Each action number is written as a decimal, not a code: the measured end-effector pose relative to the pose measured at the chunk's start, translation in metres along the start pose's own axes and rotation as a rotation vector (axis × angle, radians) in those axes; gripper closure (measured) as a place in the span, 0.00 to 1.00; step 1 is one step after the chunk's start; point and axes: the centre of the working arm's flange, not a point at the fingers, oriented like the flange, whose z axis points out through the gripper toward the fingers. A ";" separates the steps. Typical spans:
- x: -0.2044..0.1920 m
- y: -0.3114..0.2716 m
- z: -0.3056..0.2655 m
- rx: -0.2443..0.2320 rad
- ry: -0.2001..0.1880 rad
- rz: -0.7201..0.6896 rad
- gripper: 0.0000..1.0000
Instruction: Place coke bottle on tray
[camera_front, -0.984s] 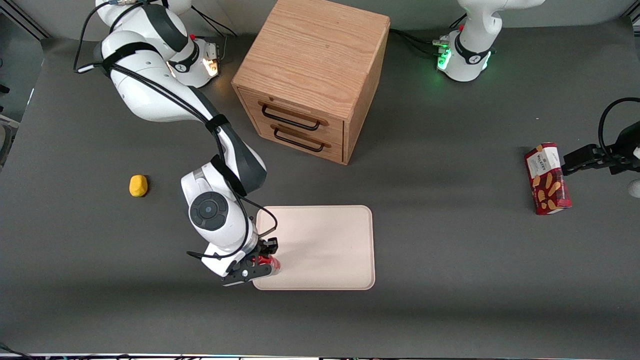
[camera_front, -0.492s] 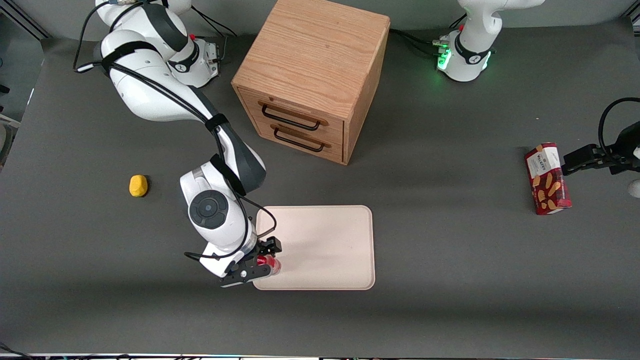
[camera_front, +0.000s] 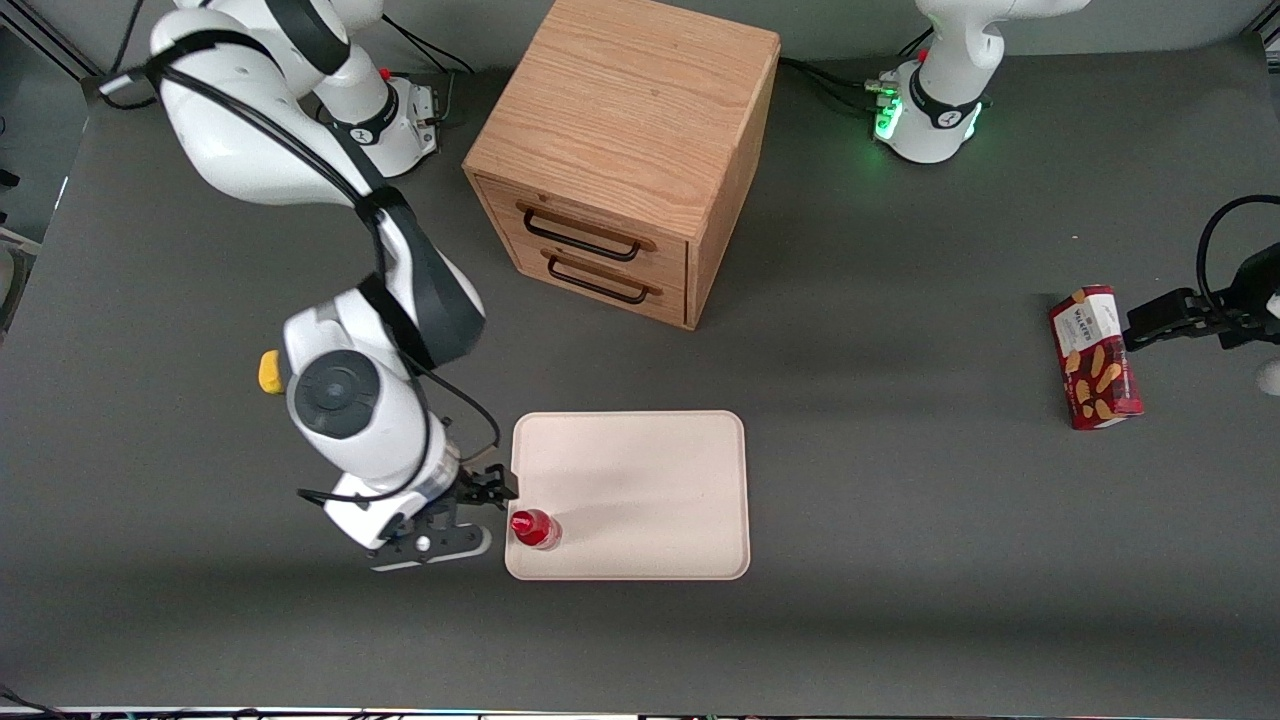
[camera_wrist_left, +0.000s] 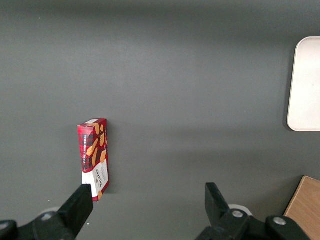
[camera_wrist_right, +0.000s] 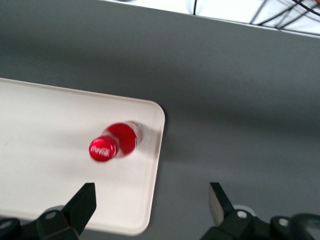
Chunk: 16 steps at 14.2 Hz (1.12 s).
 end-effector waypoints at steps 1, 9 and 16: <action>-0.005 0.014 -0.019 0.019 -0.019 0.030 0.00; -0.117 0.188 -0.136 0.037 -0.148 0.219 0.00; -0.196 0.271 -0.208 0.039 -0.194 0.182 0.00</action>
